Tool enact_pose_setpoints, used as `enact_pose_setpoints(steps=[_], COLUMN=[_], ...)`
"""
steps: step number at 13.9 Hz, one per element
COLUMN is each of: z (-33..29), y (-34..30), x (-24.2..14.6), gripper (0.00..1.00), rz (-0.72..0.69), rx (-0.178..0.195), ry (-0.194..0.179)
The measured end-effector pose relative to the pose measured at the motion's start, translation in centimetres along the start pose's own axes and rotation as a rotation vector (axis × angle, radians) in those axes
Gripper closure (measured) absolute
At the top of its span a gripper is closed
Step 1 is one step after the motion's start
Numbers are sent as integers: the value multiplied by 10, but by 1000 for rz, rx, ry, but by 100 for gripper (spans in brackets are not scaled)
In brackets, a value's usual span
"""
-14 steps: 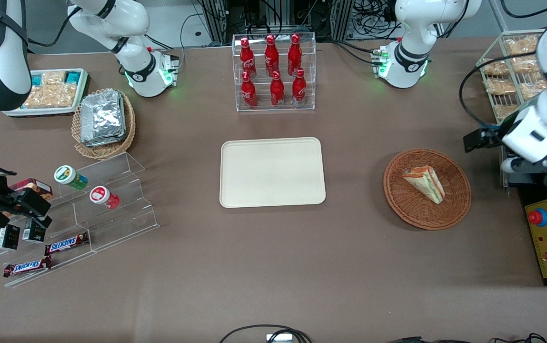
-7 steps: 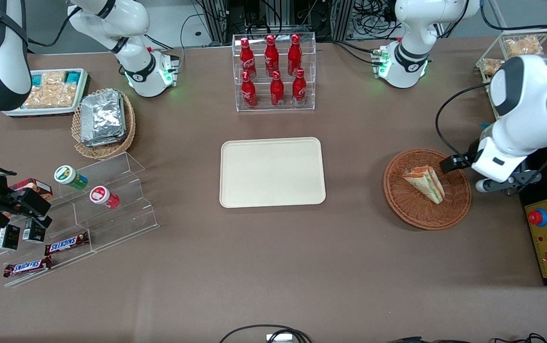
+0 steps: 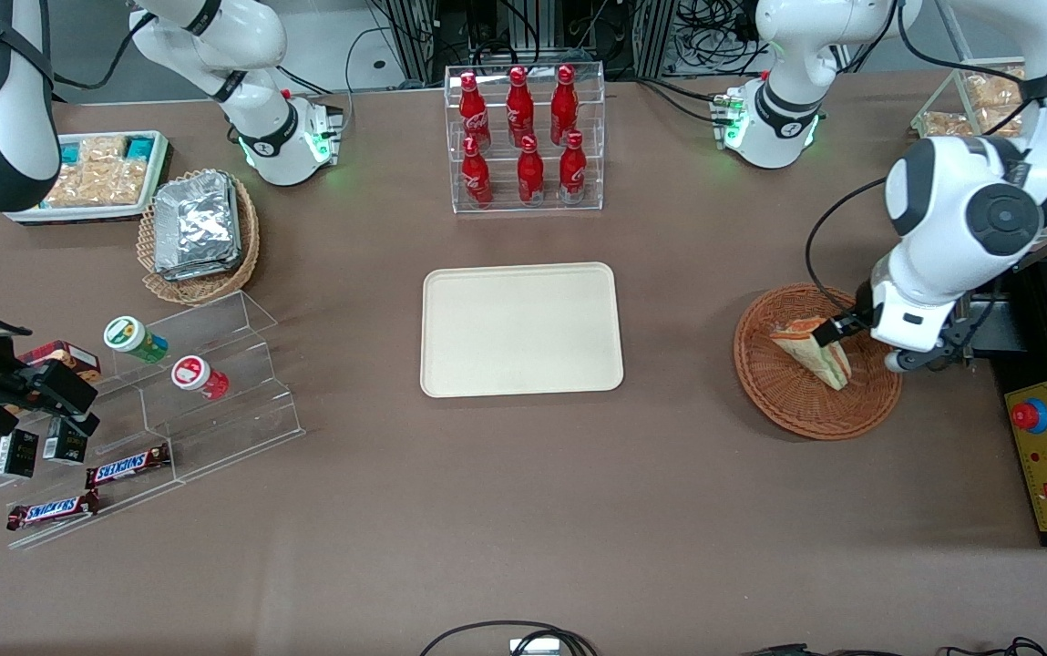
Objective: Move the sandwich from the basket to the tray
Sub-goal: 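Move the left gripper over the sandwich in the wicker basket, then lower the open left gripper around the sandwich and close it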
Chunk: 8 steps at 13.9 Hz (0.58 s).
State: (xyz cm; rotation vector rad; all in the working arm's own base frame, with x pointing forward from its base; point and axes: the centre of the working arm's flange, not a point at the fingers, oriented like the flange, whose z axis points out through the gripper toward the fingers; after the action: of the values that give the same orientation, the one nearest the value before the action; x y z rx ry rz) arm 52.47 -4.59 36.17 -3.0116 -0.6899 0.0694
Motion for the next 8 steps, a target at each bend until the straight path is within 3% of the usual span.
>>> enact_pose_setpoints(steps=[3,8], z=[24,57], y=[-2,-6], x=[-9,-17], gripper=[0,0], rz=[-54,-132], rx=[-15,-12], ry=[18,3])
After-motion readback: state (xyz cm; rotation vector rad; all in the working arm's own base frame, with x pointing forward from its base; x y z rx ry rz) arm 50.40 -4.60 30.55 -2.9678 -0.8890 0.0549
